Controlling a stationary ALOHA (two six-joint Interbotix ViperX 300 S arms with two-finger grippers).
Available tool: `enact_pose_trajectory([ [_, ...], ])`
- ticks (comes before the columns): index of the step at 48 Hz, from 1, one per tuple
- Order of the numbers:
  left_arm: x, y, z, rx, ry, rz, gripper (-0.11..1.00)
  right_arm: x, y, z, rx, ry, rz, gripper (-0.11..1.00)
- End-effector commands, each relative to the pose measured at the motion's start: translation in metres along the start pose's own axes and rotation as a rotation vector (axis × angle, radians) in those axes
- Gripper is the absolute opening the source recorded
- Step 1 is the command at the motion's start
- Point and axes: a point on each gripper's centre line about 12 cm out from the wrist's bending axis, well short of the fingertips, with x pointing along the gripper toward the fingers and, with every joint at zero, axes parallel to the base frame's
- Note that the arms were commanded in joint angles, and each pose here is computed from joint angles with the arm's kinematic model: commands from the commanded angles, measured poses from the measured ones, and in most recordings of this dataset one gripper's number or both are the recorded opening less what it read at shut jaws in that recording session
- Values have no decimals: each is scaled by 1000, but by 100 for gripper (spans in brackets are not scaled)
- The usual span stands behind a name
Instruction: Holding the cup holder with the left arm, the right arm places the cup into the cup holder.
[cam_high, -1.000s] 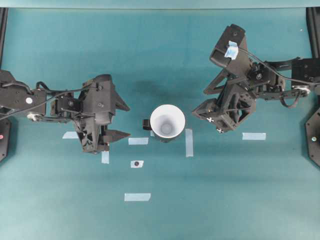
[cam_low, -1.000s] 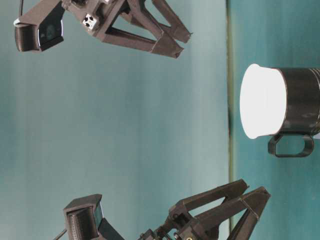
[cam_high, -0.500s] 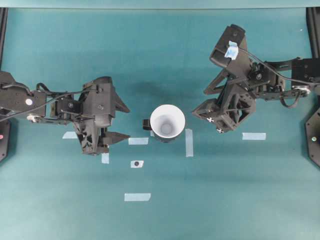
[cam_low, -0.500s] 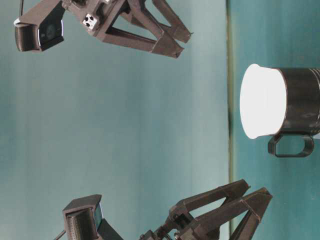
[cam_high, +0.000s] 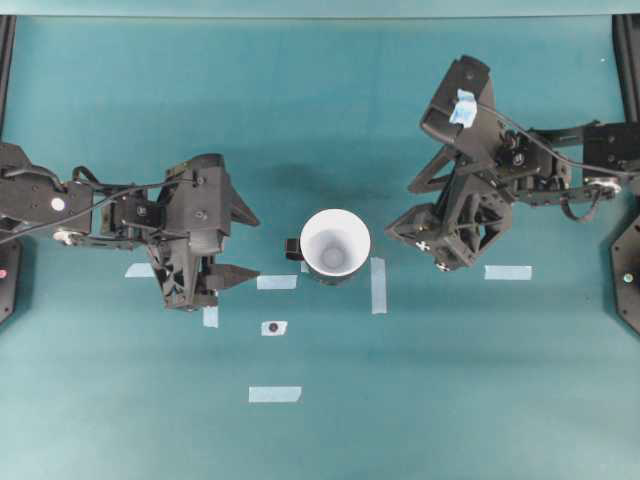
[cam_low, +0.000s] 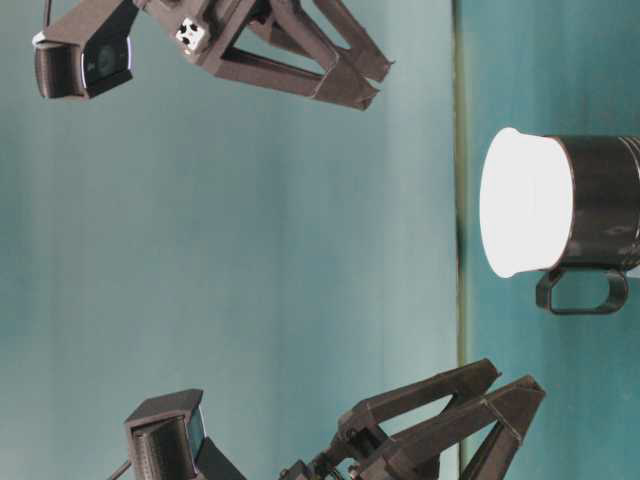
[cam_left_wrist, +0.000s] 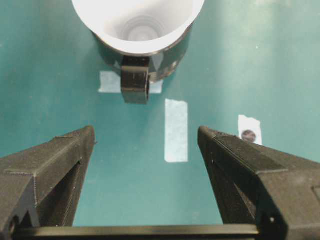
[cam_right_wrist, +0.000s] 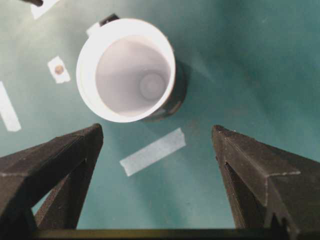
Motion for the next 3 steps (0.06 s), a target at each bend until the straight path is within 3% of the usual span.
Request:
enact_pose_trajectory([
  [1, -5, -1, 11, 3, -37, -1, 89, -8, 4, 7, -9, -40, 20, 92],
  [3, -6, -1, 11, 3, -40, -1, 89, -8, 4, 7, -9, -43, 21, 92],
])
